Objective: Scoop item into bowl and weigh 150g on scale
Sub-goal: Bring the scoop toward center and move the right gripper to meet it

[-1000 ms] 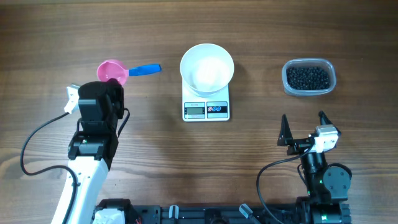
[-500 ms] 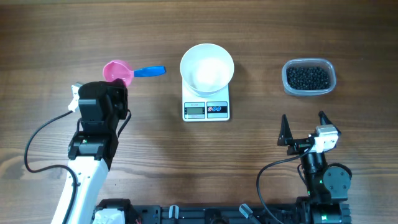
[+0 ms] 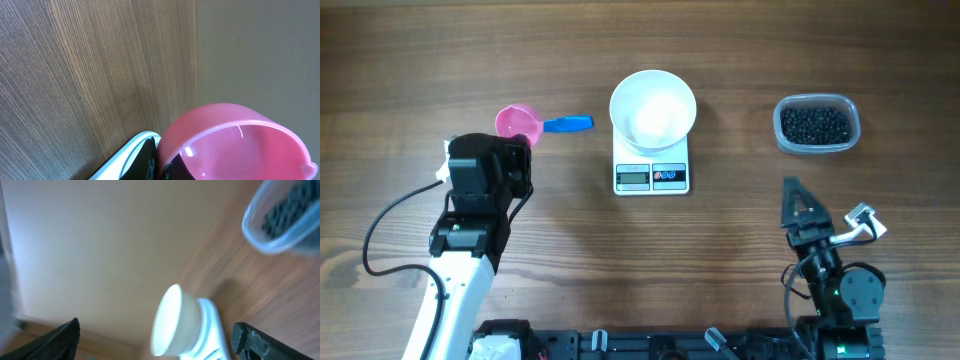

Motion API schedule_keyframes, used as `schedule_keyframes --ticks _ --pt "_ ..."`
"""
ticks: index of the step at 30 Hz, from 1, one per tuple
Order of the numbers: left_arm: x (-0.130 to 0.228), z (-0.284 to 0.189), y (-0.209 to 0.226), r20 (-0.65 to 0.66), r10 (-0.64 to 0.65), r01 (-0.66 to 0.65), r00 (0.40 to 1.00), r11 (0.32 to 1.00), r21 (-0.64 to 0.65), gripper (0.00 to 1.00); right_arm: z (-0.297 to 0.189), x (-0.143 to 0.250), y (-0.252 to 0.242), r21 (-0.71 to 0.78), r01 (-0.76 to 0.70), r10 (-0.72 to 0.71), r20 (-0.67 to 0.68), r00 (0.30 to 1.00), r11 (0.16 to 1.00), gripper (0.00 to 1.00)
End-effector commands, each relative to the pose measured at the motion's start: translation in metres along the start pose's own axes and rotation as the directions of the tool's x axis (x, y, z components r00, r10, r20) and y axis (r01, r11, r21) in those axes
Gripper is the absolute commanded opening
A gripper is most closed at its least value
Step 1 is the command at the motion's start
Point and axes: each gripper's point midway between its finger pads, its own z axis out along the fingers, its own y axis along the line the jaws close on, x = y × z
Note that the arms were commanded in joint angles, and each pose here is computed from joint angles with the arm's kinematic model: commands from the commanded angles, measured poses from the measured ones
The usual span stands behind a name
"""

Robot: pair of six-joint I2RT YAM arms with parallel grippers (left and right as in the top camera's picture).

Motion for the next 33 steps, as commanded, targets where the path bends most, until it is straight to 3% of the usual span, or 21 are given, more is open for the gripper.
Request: schedule_keyframes --ticks 1,3,4,5,12,18,22,28,31,33 --pt "0.003 -0.003 -0.005 -0.011 0.001 -0.001 1.0 1.0 0.017 0.04 0.0 0.006 0.001 -0.004 -0.163 0.163 -0.032 0.986 0.987 1.0" --pt "0.004 -0.003 -0.006 -0.018 0.001 -0.001 1.0 1.0 0.017 0.04 0.0 0.008 0.002 -0.015 0.045 -0.046 -0.044 0.998 0.999 1.0" --pt "0.004 -0.003 -0.005 -0.018 0.001 -0.001 1.0 1.0 0.017 0.04 0.0 0.014 0.004 -0.041 0.228 -0.23 -0.075 0.97 0.973 1.0" --pt "0.004 -0.003 -0.005 -0.019 0.001 -0.001 1.0 1.0 0.017 0.04 0.0 0.018 0.004 -0.052 0.287 -0.29 -0.092 0.952 0.957 1.0" --pt "0.004 -0.003 -0.003 -0.02 0.001 0.0 1.0 1.0 0.006 0.04 0.001 0.018 0.003 0.03 0.456 -0.443 -0.185 0.877 0.889 1.0" --pt "0.007 -0.003 -0.003 -0.038 0.001 0.0 0.999 1.0 0.008 0.04 -0.006 0.015 0.022 0.118 0.545 -0.481 -0.341 0.807 0.83 1.0" --pt "0.011 -0.003 -0.003 -0.061 0.0 0.0 0.998 1.0 0.007 0.04 -0.013 0.018 0.047 0.096 0.557 -0.474 -0.418 0.775 0.825 1.0" --pt "0.026 -0.005 0.008 -0.143 -0.006 0.002 0.99 0.999 -0.032 0.04 -0.027 0.04 0.102 -0.088 0.482 -0.457 -0.501 0.735 0.872 1.0" --pt "0.035 -0.006 0.01 -0.197 -0.011 0.003 0.98 0.999 -0.041 0.04 -0.03 0.046 0.105 -0.001 0.298 -0.252 -0.537 0.805 0.955 1.0" --pt "0.04 -0.007 0.01 -0.226 -0.013 0.004 0.974 0.999 -0.039 0.04 -0.03 0.045 0.103 0.023 0.277 -0.223 -0.532 0.817 0.961 1.0"
